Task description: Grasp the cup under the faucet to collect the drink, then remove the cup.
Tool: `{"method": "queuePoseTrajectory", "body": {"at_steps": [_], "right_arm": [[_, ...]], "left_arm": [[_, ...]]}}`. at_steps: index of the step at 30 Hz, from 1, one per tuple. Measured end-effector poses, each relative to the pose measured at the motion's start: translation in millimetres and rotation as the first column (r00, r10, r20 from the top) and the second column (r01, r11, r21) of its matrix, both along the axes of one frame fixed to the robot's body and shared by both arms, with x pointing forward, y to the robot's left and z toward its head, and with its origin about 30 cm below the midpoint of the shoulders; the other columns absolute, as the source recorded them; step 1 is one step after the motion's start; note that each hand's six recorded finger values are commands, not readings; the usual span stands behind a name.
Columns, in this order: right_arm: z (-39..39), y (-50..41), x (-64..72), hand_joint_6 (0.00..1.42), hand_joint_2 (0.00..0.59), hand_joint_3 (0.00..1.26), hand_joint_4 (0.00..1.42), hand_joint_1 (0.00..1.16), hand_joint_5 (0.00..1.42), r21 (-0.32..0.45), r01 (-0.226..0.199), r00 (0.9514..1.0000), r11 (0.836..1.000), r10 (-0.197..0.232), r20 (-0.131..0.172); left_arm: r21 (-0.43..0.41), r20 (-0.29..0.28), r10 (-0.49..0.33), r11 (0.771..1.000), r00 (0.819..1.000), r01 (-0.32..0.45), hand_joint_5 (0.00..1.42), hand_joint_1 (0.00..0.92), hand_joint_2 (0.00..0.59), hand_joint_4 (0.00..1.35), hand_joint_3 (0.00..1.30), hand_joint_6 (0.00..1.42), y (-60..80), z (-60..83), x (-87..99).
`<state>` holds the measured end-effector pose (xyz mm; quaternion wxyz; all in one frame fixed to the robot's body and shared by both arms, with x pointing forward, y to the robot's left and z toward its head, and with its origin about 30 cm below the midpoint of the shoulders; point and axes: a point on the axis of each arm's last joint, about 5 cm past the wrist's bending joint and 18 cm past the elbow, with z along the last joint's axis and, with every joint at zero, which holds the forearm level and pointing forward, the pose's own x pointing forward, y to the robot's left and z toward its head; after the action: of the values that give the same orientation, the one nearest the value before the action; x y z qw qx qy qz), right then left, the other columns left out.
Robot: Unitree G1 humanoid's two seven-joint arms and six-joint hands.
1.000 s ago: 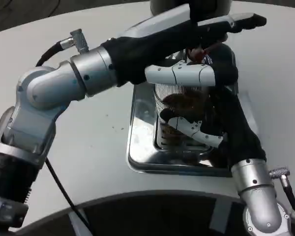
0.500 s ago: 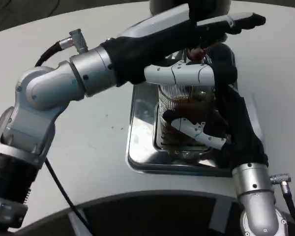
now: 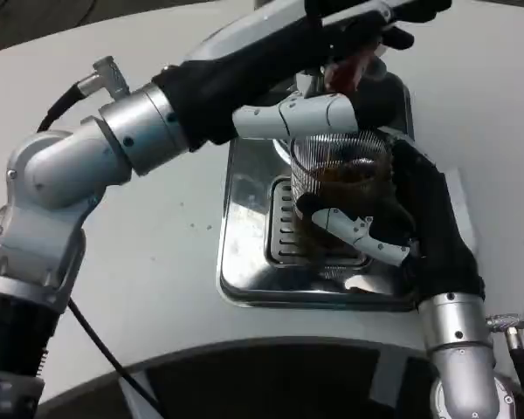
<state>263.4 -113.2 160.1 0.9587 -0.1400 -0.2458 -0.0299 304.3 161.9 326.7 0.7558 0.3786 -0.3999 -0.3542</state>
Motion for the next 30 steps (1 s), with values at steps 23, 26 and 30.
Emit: {"method": "queuePoseTrajectory", "body": {"at_steps": [23,26,30], "right_arm": [[4.3,-1.4,-7.2,0.59,0.196,0.59,0.65,0.96,0.77,0.001,0.008,0.9996,1.0,-0.008,0.027],[4.0,-1.7,-8.7,0.59,0.198,0.6,0.66,0.97,0.77,0.003,0.01,0.9996,1.0,-0.01,0.027],[3.4,-2.1,-10.1,0.63,0.19,0.62,0.68,0.98,0.81,0.004,0.013,0.9996,1.0,-0.013,0.027]], "left_arm": [[-0.11,0.118,-0.052,0.992,0.992,0.065,0.23,0.0,0.098,0.17,0.17,0.23,5.4,18.5,-20.1],[-0.117,0.117,-0.055,0.991,0.992,0.068,0.24,0.0,0.098,0.18,0.18,0.24,6.3,16.7,-23.8],[-0.125,0.113,-0.053,0.99,0.992,0.067,0.25,0.0,0.097,0.19,0.19,0.24,8.3,14.6,-28.5]]}}
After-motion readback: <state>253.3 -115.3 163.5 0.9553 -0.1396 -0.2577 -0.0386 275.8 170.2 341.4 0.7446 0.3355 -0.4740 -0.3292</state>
